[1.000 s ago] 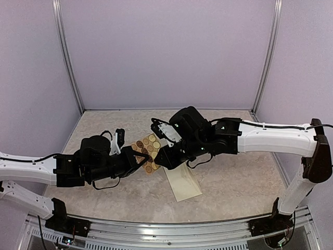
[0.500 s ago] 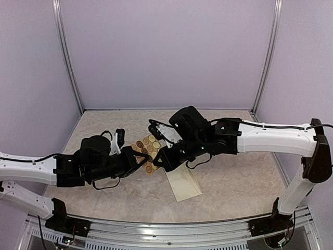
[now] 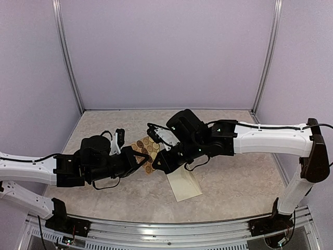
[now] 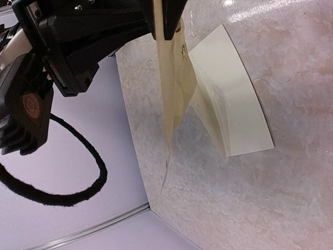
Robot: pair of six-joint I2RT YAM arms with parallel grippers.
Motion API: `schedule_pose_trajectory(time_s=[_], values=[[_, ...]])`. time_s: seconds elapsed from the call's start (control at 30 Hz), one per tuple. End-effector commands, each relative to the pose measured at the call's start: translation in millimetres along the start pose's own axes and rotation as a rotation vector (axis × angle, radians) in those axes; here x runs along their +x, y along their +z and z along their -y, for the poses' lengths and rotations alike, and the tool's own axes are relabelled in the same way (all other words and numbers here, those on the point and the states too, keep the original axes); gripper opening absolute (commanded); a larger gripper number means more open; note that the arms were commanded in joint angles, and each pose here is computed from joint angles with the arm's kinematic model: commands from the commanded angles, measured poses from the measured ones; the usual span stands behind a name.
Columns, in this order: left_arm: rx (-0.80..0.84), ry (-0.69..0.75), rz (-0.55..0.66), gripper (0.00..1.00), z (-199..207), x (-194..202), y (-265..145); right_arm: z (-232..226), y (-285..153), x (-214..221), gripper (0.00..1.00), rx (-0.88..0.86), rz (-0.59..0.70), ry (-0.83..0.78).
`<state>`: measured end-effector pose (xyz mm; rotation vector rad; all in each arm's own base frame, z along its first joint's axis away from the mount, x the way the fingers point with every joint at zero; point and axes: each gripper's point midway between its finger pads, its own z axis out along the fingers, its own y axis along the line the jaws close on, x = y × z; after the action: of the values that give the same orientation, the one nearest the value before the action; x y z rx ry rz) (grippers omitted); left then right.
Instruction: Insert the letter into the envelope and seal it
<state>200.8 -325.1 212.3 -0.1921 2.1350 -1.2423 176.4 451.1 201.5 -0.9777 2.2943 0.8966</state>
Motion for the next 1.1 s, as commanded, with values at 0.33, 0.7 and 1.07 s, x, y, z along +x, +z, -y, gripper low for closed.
schedule_pose_trajectory(time_s=[0.33,0.7,1.07], values=[[-0.04,-0.001,0.027,0.0,-14.3,-5.9,-3.9,6.8,-13.5,-13.6,0.0,0.084,0.059,0.029],[-0.088,-0.002,0.039,0.0,-32.5,-9.8,-6.4,30.6,-27.3,-14.7,0.0,0.215,0.099,0.087],[-0.141,0.019,-0.041,0.0,-94.8,-9.8,3.1,64.0,-49.0,-5.1,0.0,0.253,0.132,0.165]])
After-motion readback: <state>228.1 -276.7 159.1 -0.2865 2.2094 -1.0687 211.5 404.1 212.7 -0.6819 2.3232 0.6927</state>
